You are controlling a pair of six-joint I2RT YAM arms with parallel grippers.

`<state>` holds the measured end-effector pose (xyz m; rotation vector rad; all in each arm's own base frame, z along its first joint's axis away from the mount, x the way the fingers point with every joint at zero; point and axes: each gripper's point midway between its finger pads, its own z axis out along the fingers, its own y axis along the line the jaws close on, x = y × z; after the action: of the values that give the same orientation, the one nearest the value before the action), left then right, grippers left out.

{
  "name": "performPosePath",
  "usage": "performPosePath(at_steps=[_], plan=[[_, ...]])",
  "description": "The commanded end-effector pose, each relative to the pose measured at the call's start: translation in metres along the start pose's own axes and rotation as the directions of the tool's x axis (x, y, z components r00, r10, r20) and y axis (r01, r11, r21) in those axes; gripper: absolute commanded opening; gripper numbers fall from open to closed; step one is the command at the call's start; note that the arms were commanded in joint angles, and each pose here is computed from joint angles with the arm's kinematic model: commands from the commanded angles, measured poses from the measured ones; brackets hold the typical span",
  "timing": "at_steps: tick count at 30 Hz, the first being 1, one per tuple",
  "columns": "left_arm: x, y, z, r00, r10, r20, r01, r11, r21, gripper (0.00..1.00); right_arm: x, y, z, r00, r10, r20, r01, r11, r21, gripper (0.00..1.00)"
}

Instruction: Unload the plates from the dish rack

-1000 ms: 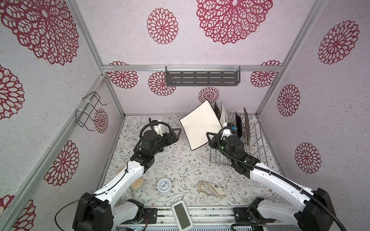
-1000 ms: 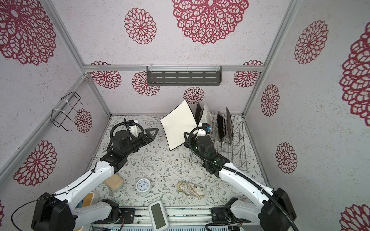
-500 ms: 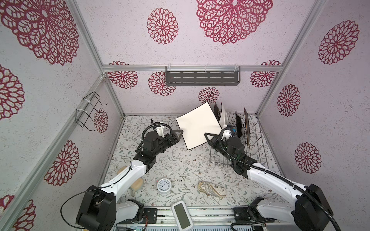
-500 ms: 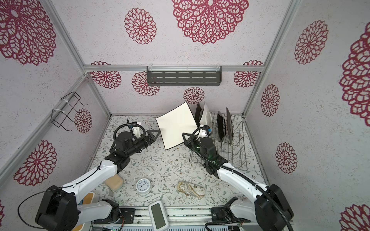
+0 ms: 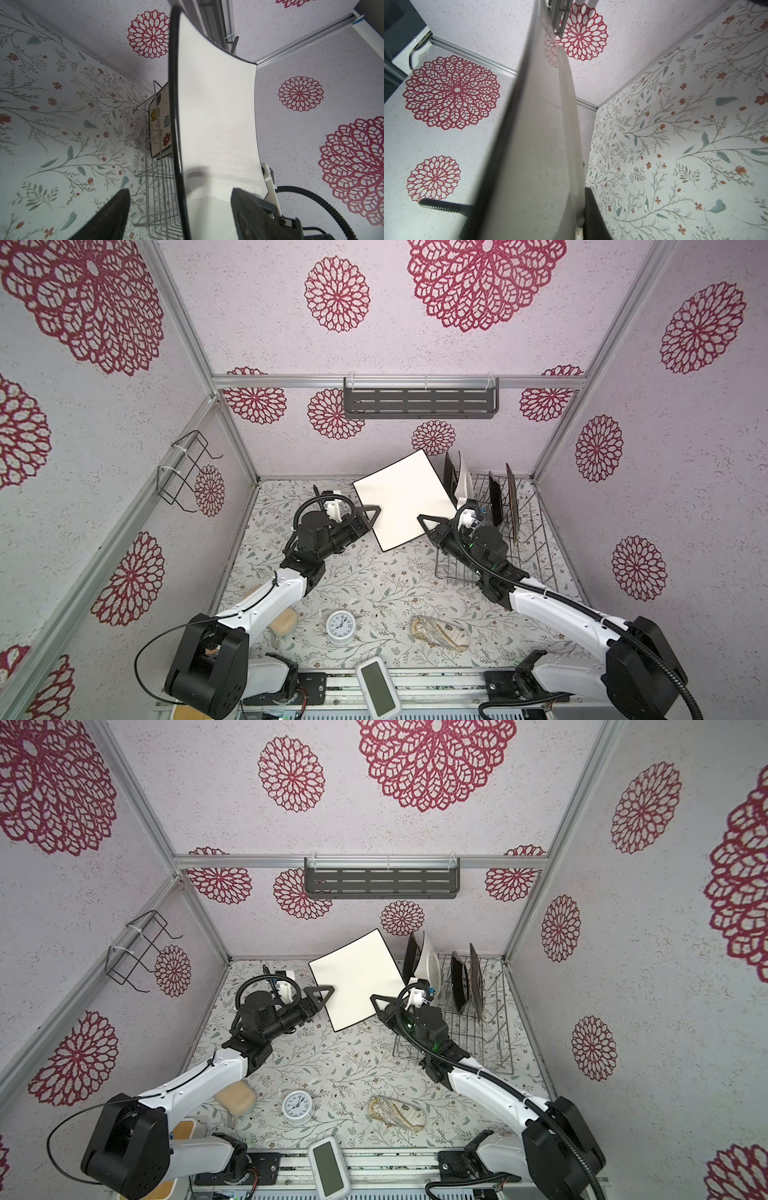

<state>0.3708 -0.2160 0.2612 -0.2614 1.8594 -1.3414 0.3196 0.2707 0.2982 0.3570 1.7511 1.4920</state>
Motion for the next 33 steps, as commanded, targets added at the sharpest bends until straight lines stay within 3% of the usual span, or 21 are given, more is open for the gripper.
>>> performPosePath(at_steps=[1, 16, 33], plan=[[-0.0129, -0.0224, 0.0000, 1.000, 0.010, 0.022, -0.012, 0.996, 0.094, 0.74, -0.0302, 0.0981, -0.0196, 0.996, -0.013, 0.092, 0.044, 0.937, -0.348, 0.00], [-0.0150, -0.0279, -0.0009, 1.000, 0.000, 0.012, -0.002, 0.992, 0.129, 0.44, -0.0235, 0.1034, -0.0129, 0.999, -0.018, 0.030, 0.028, 0.920, -0.392, 0.00], [-0.0150, -0.0260, -0.0015, 1.000, -0.010, 0.009, 0.009, 0.991, 0.134, 0.26, -0.0219, 0.1024, -0.0112, 1.000, -0.014, 0.010, 0.016, 0.915, -0.403, 0.00]])
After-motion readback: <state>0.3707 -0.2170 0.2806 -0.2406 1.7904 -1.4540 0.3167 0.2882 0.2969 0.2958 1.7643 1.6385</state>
